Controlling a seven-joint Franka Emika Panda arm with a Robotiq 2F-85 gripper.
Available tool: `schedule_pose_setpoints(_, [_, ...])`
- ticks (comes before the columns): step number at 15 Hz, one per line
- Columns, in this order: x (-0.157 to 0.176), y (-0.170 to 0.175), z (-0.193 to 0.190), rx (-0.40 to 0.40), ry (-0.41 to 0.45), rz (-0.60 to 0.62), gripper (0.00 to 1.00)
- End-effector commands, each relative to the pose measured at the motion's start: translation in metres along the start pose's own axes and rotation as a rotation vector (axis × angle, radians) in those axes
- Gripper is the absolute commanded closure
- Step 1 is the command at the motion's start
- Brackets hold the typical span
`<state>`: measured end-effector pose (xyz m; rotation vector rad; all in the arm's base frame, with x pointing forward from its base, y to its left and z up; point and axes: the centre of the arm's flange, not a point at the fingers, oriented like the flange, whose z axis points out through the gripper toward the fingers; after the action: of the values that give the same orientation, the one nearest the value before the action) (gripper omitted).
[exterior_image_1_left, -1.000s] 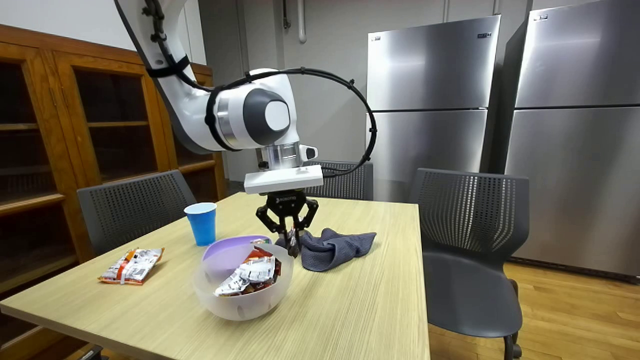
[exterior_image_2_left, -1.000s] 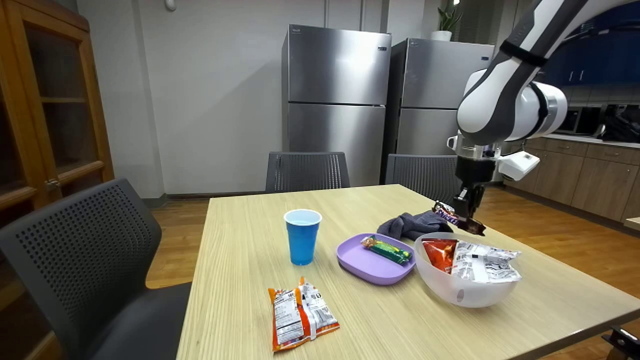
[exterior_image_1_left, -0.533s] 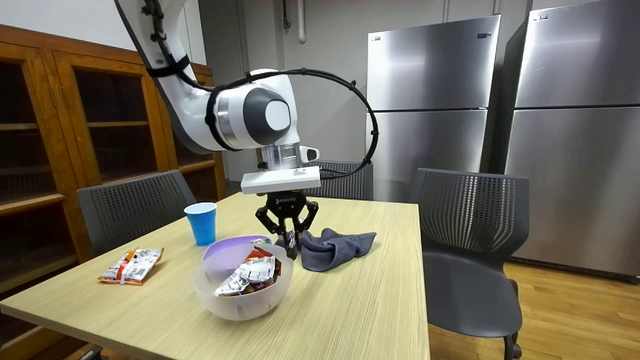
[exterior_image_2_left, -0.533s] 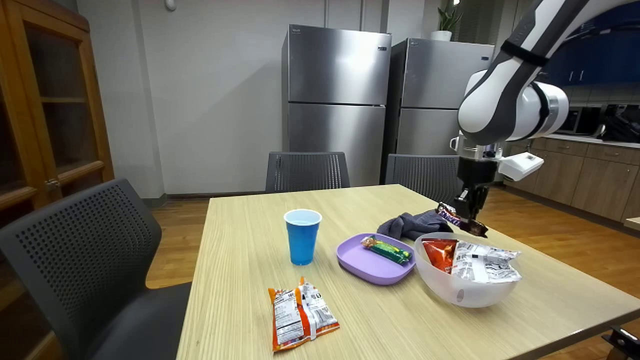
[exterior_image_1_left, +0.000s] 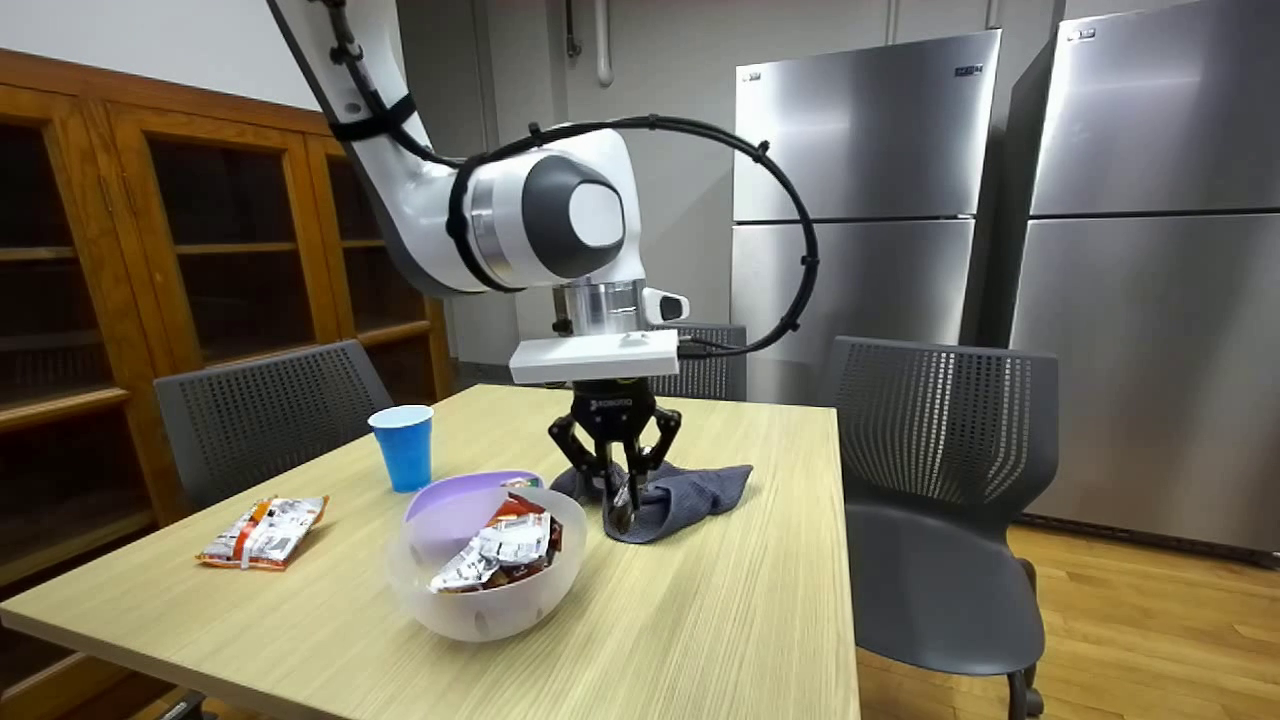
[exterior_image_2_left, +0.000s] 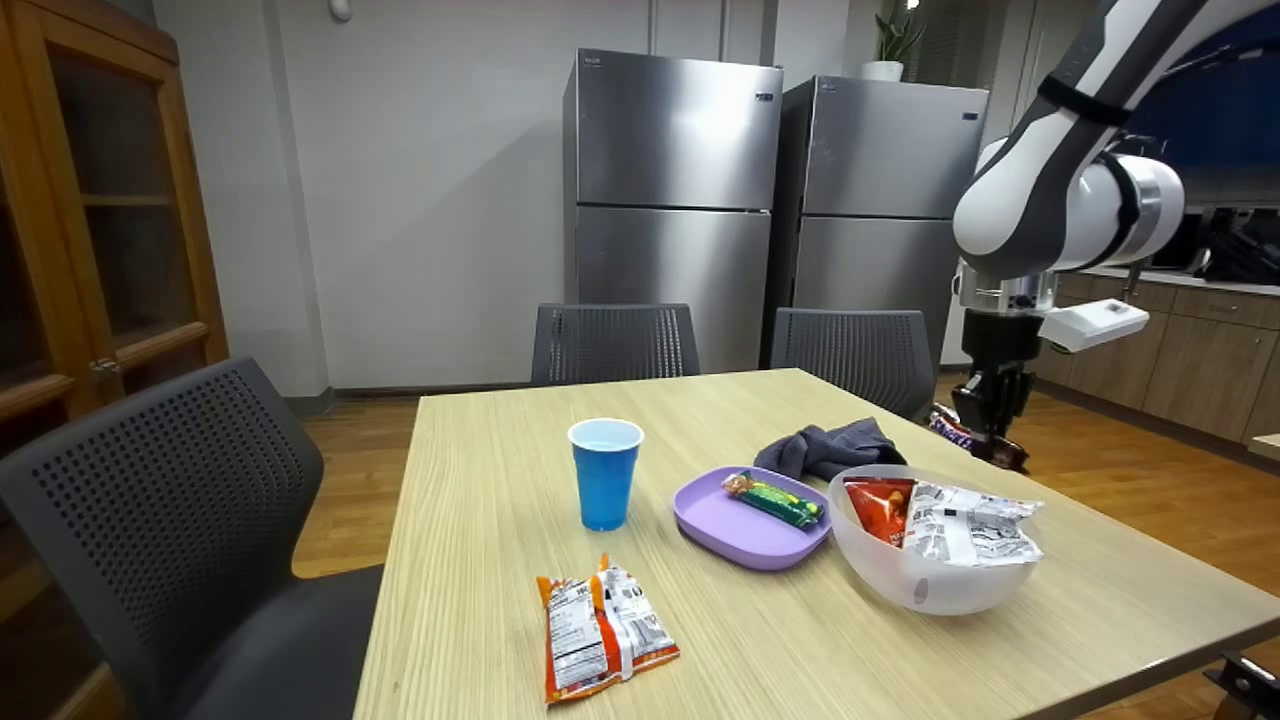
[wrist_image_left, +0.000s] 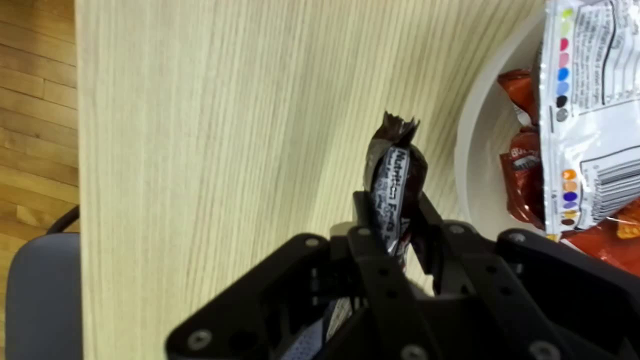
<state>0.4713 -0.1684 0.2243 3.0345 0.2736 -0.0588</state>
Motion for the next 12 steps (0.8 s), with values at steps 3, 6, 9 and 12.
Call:
schedule_pose_setpoints(3, [-0.018, 0.027, -0.02, 0.003, -0.03, 0.083, 0.94])
schedule_pose_setpoints(6, [-0.02, 0.03, -0.021, 0.008, -0.031, 0.092, 0.94])
schedule_pose_setpoints(9, [-0.019, 0.031, -0.022, -0.002, -0.01, 0.098, 0.94])
schedule_pose_setpoints(12, [-0.017, 0.032, -0.023, -0.007, 0.003, 0.093, 0.94])
